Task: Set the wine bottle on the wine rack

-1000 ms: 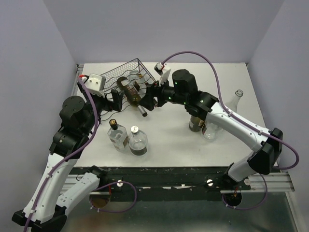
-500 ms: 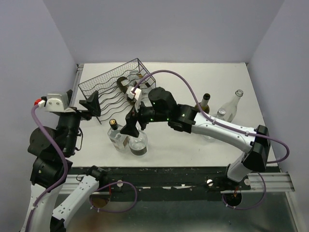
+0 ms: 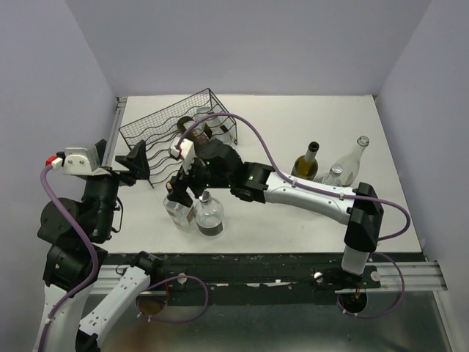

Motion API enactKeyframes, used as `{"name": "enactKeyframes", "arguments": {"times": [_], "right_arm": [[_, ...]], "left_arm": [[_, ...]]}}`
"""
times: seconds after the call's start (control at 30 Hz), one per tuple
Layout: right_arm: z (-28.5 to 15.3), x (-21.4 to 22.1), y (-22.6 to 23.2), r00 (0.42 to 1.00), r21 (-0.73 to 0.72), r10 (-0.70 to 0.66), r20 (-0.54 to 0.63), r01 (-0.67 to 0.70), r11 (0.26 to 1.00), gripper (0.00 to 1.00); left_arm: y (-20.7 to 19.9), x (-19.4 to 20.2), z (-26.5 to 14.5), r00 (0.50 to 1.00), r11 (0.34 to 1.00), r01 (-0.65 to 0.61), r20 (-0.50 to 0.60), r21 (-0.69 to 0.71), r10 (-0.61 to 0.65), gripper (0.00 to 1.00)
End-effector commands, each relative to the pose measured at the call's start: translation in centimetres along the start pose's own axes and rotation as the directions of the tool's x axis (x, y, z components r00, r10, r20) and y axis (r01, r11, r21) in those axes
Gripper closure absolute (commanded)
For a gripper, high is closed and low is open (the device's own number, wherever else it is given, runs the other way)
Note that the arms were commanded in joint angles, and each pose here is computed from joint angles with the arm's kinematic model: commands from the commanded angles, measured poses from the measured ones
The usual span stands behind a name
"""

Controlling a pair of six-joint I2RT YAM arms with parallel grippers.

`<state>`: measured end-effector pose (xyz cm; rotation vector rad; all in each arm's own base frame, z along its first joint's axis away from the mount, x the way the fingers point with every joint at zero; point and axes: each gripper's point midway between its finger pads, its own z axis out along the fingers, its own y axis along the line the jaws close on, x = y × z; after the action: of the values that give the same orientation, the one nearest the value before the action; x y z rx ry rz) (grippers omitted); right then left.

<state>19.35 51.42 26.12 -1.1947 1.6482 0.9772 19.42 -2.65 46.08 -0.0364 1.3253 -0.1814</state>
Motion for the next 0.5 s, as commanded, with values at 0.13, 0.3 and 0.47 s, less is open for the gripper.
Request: {"name": "enactKeyframes", "arguments": {"times": [0.13, 0.3, 0.47], "right_arm": [[2.0, -1.4, 0.1, 0.998, 0.053, -0.039, 0.051, 0.036, 0.998, 0.35], [2.5, -2.0, -1.0, 0.998, 0.141, -0.024, 0.053, 0.016, 0.990, 0.57], [2.3, -3.1, -2.2, 0.996, 0.210, -0.027, 0.088, 0.008, 0.978, 0.99]], "left_arm": [[-0.4, -1.1, -0.9, 0.996, 0.999, 0.008, 0.084, 0.046, -0.012, 0.01], [-0.2, -1.3, -1.1, 0.995, 0.999, -0.003, 0.101, 0.039, -0.001, 0.01], [-0.3, -1.6, -1.2, 0.993, 0.999, -0.004, 0.120, 0.050, -0.002, 0.01]]}}
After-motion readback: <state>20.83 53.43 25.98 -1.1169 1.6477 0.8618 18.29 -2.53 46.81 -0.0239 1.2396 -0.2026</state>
